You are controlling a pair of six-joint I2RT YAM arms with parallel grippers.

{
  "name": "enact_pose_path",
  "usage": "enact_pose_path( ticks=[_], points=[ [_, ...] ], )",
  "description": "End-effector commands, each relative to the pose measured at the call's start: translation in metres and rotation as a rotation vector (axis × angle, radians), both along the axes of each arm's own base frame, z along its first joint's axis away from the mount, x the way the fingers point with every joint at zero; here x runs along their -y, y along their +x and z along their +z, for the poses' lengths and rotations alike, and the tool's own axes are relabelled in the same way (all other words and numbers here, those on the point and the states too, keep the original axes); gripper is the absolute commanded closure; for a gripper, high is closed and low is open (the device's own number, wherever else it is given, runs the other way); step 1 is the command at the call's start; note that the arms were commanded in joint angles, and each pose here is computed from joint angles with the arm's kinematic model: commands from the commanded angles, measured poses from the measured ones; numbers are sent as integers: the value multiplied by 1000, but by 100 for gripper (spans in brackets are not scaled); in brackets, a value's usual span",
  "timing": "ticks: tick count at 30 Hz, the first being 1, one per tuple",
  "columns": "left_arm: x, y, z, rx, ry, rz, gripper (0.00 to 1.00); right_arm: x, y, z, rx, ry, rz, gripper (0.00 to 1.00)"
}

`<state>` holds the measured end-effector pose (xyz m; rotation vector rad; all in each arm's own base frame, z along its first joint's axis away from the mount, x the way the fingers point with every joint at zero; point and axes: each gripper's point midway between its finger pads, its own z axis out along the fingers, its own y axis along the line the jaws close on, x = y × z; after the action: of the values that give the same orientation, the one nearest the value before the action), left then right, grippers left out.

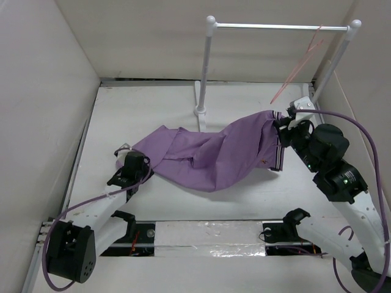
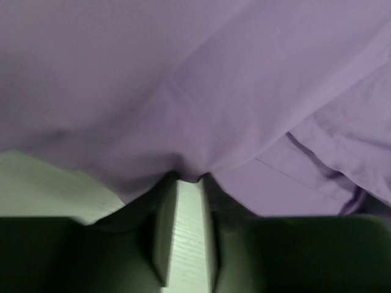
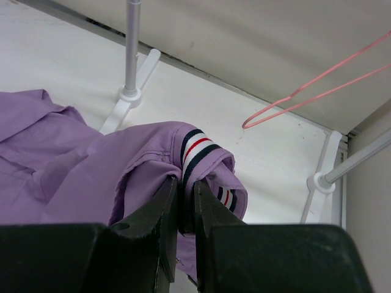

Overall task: Place the trousers on the hanger
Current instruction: Flatten out the trousers at the center of the board.

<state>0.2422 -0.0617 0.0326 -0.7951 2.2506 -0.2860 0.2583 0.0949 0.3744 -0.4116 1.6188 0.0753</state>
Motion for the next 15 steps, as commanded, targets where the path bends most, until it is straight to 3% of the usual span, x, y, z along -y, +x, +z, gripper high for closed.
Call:
enact_pose_path(
  ticks=[1,3,5,9,11,12,14,15],
  points=[
    [-12,27,11,50,54,87,84,-6,2,27,95,67,28,100],
    [-18,46,26,79,78,149,100,-6,2,23,82,58,25,100],
    [-18,60,36,92,90,165,100,-2,0,25,91,56,15,100],
    [-19,103,105,241,106,202,100,4,-3,23,87,47,-5,100],
    [-25,118,125,251,167,205,100,3,-4,23,87,53,1,100],
    [-21,141,169,329,159,208,100,3,-4,22,85,54,2,100],
    [-30,169,192,327,226,193,100,0,-4,17,77,51,13,100],
    [-24,192,248,418,205,174,100,-2,-4,14,66,48,26,100]
  ],
)
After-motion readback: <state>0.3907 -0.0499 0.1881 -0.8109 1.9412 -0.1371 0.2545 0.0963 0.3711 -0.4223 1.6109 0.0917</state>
